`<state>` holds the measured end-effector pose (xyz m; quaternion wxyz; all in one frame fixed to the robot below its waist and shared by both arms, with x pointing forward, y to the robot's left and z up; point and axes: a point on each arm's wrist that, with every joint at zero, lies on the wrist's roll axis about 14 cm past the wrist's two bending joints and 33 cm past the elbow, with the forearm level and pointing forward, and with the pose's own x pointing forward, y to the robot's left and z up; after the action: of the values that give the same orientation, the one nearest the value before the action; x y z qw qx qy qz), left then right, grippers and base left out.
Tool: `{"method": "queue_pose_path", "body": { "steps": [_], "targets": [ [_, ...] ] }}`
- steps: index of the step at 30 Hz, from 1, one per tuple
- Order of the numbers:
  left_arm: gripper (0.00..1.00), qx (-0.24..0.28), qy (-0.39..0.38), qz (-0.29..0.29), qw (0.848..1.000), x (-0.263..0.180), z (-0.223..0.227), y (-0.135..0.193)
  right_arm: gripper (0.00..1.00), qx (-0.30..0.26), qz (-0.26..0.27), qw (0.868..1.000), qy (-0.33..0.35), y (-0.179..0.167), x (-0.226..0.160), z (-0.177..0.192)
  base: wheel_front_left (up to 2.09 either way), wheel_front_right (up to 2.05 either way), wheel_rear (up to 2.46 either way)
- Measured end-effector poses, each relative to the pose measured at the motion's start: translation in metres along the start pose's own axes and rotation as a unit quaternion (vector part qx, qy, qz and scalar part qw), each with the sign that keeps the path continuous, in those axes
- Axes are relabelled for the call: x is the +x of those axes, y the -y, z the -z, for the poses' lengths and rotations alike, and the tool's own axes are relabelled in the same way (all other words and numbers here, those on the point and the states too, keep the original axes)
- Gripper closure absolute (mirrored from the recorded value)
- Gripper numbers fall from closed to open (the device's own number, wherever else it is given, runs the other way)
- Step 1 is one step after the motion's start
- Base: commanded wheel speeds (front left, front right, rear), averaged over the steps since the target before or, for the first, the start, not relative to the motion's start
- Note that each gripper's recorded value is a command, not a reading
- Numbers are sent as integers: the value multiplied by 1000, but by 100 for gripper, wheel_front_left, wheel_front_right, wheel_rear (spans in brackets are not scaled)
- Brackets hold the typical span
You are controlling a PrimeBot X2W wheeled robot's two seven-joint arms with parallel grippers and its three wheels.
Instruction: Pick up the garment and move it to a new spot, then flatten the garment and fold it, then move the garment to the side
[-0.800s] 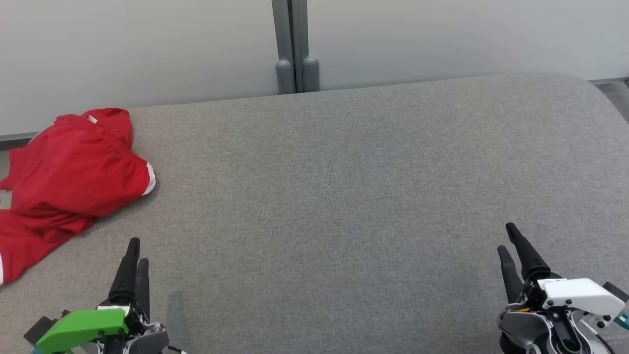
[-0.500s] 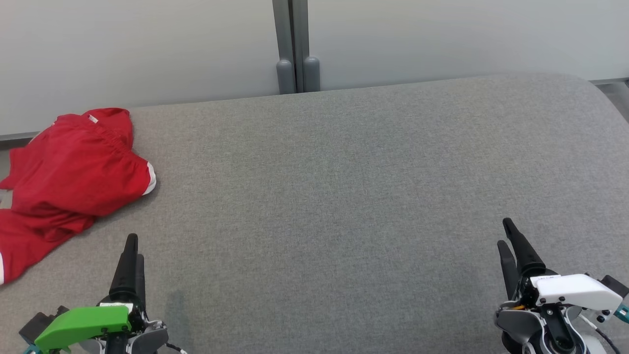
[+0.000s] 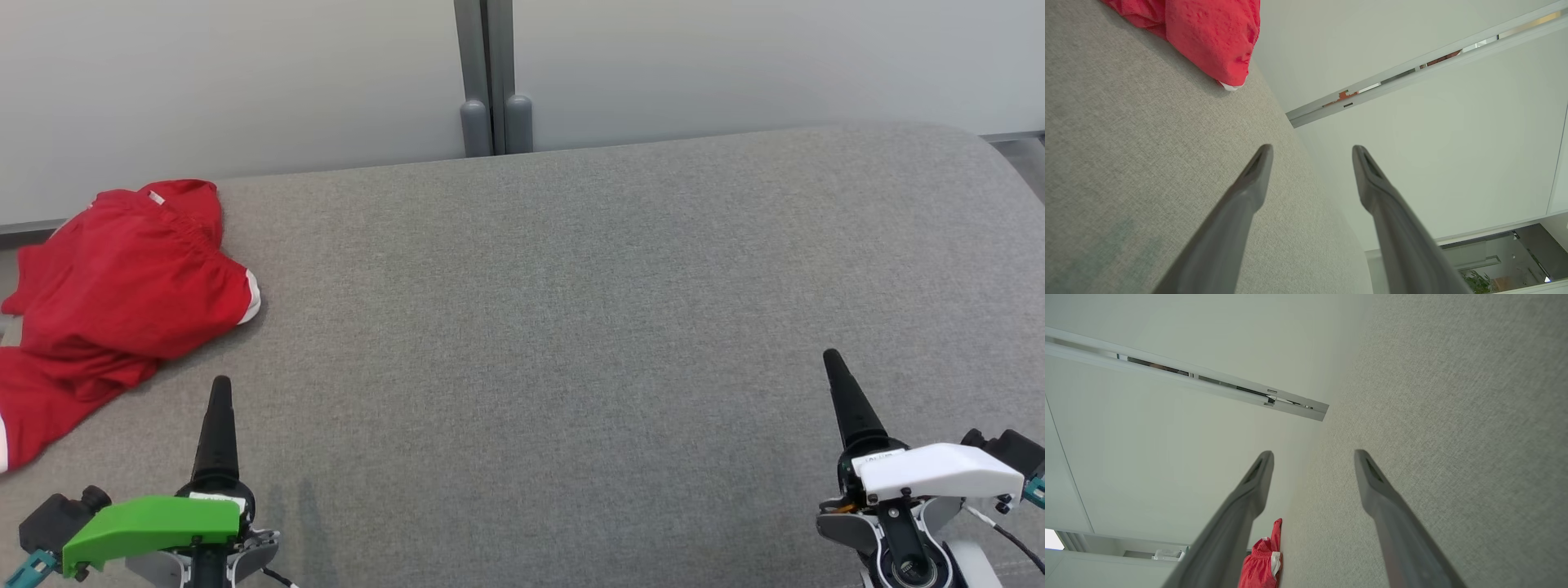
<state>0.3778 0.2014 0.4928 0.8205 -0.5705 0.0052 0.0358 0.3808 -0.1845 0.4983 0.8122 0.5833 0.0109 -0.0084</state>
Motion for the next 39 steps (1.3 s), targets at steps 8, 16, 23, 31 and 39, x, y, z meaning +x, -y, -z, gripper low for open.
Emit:
{"method": "queue_pose_path", "body": {
  "steps": [8, 16, 23, 31, 39],
  "targets": [
    [0, 89, 6, 8, 996, 0, -1, 6, 0, -79, -14, 997, 1, -8, 1, 1, 0, 0, 0],
    [0, 163, 12, 16, 986, 0, -2, 11, 0, -148, -23, 989, -1, -12, 2, 6, 0, 0, 0],
    [0, 223, 12, 17, 975, -3, -1, 10, 0, -201, -34, 979, -6, -17, 1, 12, 0, 0, 0],
    [0, 277, 18, 27, 960, -4, 0, 15, 0, -258, -43, 965, -9, -18, -1, 18, 0, 0, 0],
    [0, 326, 19, 27, 945, -5, 1, 13, 0, -308, -54, 950, -13, -21, 0, 24, 0, 0, 0]
  ]
}}
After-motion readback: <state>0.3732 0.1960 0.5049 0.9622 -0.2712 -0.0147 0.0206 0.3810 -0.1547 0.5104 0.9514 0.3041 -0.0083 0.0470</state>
